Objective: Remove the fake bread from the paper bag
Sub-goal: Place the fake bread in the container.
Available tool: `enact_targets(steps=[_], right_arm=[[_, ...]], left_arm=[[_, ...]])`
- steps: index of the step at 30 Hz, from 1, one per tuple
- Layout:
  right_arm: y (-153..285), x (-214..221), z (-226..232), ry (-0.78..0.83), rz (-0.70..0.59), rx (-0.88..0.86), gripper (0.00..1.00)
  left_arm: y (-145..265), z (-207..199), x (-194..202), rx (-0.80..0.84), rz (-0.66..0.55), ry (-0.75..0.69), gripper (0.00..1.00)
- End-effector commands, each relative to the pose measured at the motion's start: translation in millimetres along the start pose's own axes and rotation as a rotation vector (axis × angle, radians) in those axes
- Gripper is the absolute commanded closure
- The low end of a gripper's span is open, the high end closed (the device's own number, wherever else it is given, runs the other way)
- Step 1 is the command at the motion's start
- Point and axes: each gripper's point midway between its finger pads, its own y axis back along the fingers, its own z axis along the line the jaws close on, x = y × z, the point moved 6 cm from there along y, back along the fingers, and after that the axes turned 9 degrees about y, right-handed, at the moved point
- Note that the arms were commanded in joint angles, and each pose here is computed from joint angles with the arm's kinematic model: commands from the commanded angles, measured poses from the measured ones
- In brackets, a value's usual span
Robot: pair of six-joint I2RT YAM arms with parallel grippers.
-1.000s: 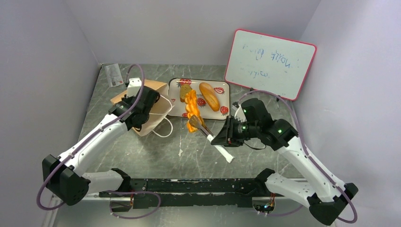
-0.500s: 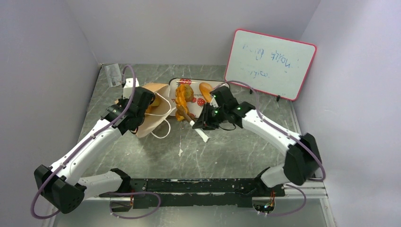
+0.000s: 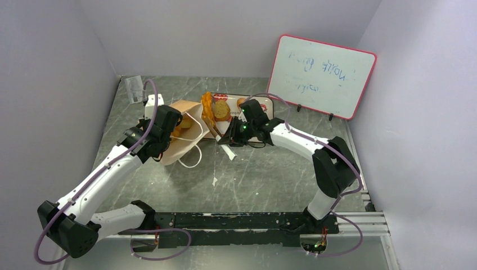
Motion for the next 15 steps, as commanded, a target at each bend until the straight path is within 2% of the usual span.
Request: enact_targets(steps=[1, 4, 6, 9, 15], right_arm=[[-3.7, -8.8, 4.9, 0.003, -0.055, -0.052, 0.86], [-2.6, -3.2, 4.3, -0.018, -0.044, -0.065, 0.68], [-0.7, -0.7, 5.9, -0.031, -0.042, -0.090, 0.61], [0.2, 5.0, 3.3, -0.058, -0.023, -0.108, 0.56], [10.0, 9.3, 1.2, -0.078, -0.029, -0.109, 0.55]], left_arm=[[-0.8, -0.5, -1.2, 0.004, -0.005, 0.011, 0.93], [-2.0, -1.3, -1.1, -0.003, -0.004, 0.007, 0.93], [-2.5, -2.0, -1.7, -0.003, -0.006, 0.007, 0.93], [-3.8, -3.5, -1.6, -0.006, -0.004, 0.008, 0.93], [-4.4, -3.1, -1.5, -0.012, -0.005, 0.008, 0.93]])
